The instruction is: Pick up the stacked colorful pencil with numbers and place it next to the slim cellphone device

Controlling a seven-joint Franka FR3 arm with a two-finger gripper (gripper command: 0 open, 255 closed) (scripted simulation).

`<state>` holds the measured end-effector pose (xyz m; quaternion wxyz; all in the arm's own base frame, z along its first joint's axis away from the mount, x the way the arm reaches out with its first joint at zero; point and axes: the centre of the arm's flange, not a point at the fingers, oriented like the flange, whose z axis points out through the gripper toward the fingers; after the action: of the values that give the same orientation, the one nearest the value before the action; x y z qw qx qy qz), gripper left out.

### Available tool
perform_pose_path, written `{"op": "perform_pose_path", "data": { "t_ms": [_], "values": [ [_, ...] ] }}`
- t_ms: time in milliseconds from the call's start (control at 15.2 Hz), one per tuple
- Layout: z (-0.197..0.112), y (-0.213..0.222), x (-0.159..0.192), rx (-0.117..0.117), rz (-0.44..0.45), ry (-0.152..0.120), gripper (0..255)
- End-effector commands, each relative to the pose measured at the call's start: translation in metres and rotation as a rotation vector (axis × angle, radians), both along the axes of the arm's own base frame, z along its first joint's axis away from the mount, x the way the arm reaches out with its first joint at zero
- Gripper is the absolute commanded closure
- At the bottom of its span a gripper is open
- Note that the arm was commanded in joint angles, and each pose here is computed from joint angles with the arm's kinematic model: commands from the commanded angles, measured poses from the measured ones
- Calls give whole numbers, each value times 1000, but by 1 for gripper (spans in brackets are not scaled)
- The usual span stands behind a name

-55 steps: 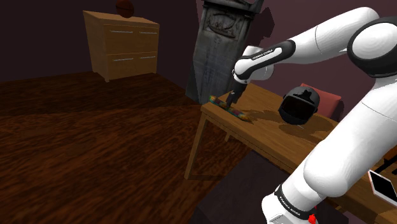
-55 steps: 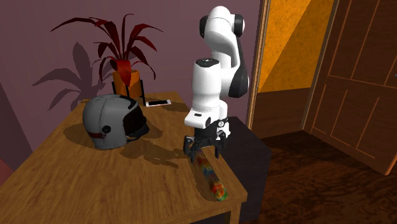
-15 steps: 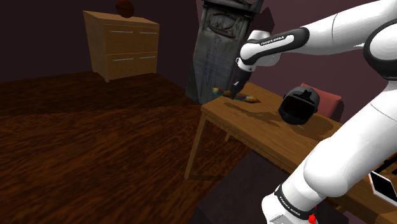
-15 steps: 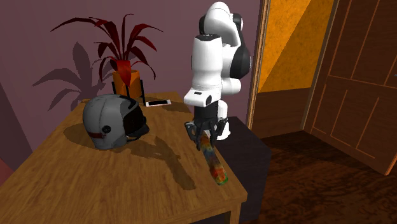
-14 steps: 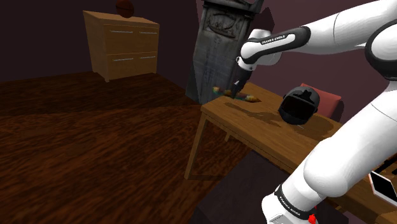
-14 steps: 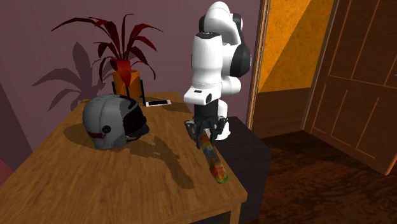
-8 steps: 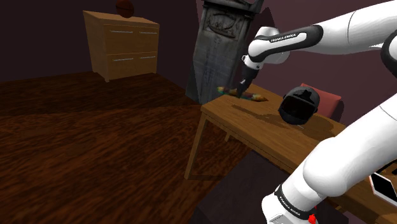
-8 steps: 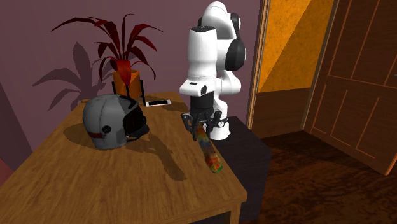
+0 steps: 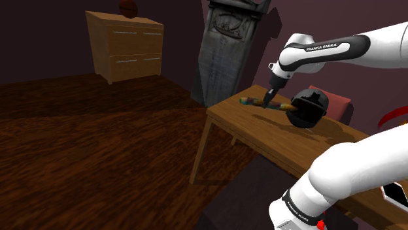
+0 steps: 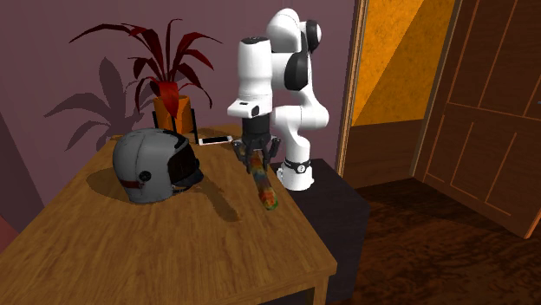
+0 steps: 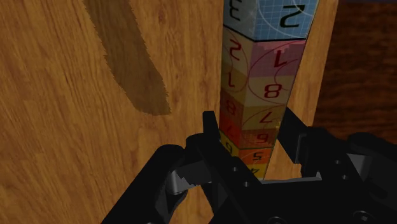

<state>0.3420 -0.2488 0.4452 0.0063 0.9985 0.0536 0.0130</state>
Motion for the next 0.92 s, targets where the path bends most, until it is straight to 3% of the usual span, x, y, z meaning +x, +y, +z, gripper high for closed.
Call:
{"op": "perform_pose_path", "data": {
  "t_ms": [0,858],
  "values": [
    [0,-9,-25,0,1,0,255],
    [0,-60,-189,0,1,0,255]
  ]
}}
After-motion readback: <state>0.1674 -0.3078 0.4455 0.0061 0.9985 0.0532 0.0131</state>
